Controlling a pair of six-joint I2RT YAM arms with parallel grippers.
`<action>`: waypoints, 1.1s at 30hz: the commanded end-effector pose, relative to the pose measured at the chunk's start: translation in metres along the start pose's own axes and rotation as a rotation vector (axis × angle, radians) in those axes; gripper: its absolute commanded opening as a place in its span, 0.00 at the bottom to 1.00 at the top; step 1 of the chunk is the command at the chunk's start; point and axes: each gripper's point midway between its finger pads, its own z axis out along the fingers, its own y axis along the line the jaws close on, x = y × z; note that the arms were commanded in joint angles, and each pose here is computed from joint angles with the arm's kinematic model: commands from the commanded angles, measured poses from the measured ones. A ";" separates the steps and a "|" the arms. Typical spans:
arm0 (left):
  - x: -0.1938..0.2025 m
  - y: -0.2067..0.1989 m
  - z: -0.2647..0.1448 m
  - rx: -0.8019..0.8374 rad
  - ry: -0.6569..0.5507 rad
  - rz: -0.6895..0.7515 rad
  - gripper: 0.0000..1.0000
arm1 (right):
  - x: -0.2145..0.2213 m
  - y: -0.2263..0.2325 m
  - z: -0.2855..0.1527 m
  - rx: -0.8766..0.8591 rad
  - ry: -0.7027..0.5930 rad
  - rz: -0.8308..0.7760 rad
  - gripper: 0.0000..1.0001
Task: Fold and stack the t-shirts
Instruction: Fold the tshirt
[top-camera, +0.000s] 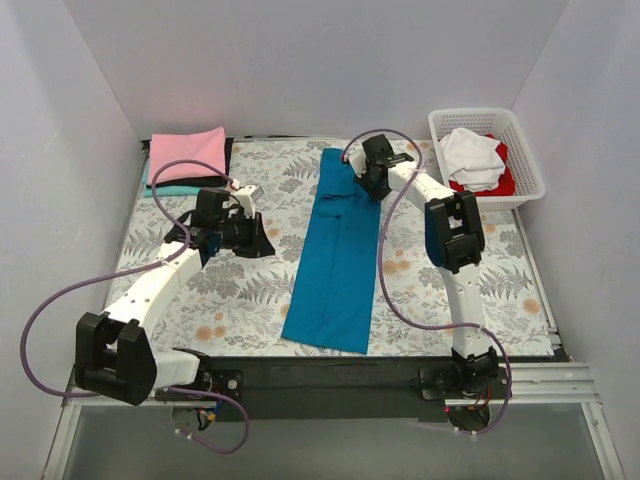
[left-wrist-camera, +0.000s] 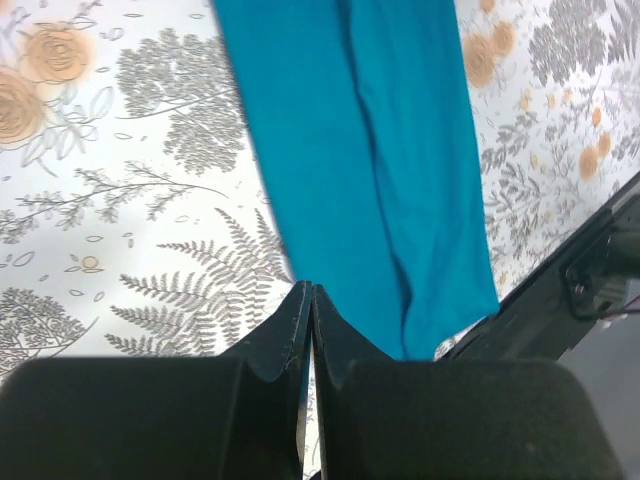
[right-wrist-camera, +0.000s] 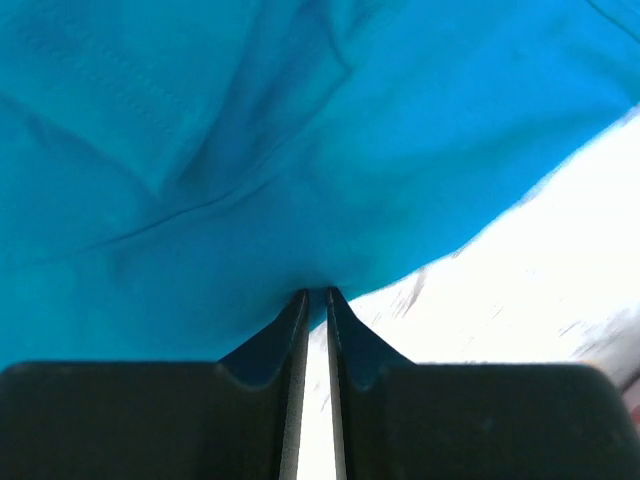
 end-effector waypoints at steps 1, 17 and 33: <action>-0.015 0.005 0.001 0.031 -0.027 -0.081 0.00 | -0.017 -0.020 0.047 0.096 -0.012 -0.058 0.18; -0.105 -0.003 -0.016 0.104 -0.152 0.264 0.80 | -0.127 -0.048 -0.140 0.158 -0.468 -0.079 0.73; 0.001 -0.063 -0.036 0.384 -0.098 0.964 0.83 | 0.016 0.112 -0.261 -0.230 -0.706 -0.641 0.98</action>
